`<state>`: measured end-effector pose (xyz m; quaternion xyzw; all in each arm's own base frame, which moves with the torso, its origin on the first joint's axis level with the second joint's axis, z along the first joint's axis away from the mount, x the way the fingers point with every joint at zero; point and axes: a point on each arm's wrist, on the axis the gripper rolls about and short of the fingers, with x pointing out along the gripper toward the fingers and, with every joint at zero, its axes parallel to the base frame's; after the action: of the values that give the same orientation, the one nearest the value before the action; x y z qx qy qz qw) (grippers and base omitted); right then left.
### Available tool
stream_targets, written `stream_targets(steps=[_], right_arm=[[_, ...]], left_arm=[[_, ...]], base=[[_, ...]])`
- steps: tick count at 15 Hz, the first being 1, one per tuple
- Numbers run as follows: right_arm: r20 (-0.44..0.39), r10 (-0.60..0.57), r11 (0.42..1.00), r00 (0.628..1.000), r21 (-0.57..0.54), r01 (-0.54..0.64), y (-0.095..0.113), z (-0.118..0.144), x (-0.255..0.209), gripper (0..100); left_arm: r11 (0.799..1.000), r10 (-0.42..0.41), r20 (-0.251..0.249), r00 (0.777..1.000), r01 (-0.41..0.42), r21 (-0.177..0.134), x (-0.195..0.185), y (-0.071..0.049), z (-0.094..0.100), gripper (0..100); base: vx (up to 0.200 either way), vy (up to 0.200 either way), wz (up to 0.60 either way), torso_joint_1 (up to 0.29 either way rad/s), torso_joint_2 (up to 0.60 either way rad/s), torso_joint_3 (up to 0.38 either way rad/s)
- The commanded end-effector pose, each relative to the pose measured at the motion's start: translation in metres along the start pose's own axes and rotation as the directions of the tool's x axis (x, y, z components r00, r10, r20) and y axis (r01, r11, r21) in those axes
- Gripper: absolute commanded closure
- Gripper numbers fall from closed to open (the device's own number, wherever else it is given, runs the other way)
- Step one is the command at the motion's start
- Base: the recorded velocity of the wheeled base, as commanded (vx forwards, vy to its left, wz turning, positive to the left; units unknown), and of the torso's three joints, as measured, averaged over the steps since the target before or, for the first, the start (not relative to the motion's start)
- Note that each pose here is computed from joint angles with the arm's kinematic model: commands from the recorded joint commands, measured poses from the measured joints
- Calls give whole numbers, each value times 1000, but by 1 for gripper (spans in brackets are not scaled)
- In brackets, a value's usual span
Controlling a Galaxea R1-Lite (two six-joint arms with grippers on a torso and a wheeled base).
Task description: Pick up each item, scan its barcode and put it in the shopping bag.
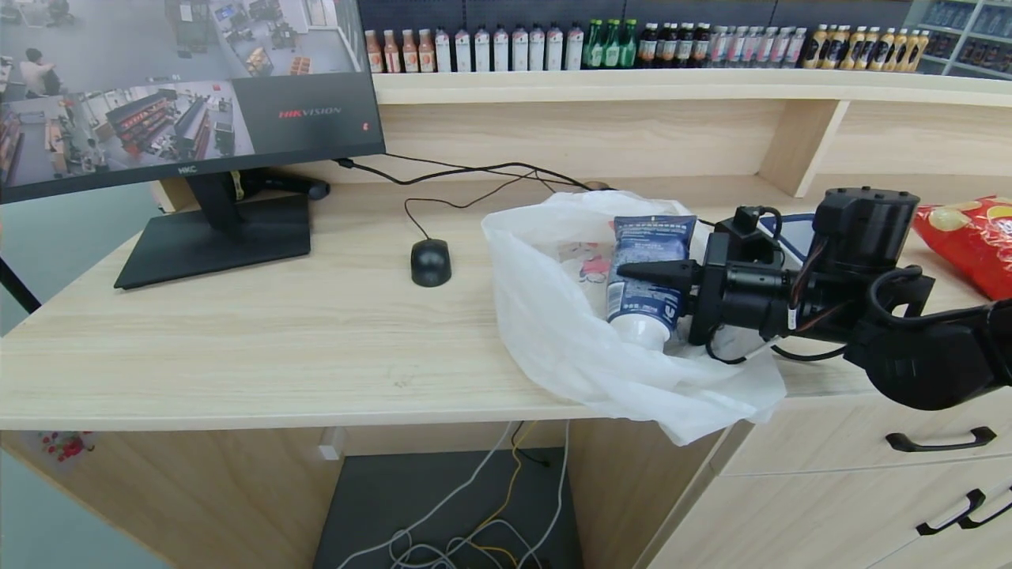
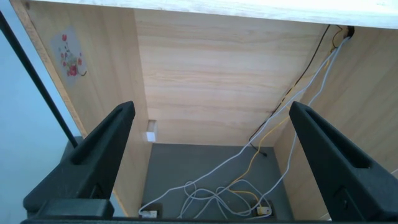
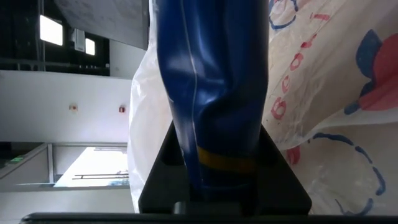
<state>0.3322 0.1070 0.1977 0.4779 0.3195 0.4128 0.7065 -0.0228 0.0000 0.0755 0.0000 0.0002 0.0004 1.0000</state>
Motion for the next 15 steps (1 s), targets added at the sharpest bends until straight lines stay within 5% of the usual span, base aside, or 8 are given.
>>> stream_targets(steps=[1, 5, 6, 15], right_arm=[[-2, -1, 1000, 1000, 3, 1, -1, 0, 0, 100], [0, -4, 1000, 1000, 2, 4, -2, 0, 1, 100], [-2, -2, 1000, 1000, 1, 2, -2, 0, 1, 0], [0, -2, 999, 1000, -44, 2, 0, -2, -3, 0]], left_arm=[[1000, 1, 0, 1000, -1, 0, 0, 0, 0, 0], [1000, 1, 0, 1000, -1, 0, 0, 0, 0, 0], [1000, -1, 0, 1000, 1, 0, 0, 0, 0, 0], [1000, 1, 0, 1000, -1, 0, 0, 0, 0, 0]], base=[[0, 0, 0, 0, 0, 0], [0, 0, 0, 0, 0, 0], [0, 0, 0, 0, 0, 0], [0, 0, 0, 0, 0, 0]])
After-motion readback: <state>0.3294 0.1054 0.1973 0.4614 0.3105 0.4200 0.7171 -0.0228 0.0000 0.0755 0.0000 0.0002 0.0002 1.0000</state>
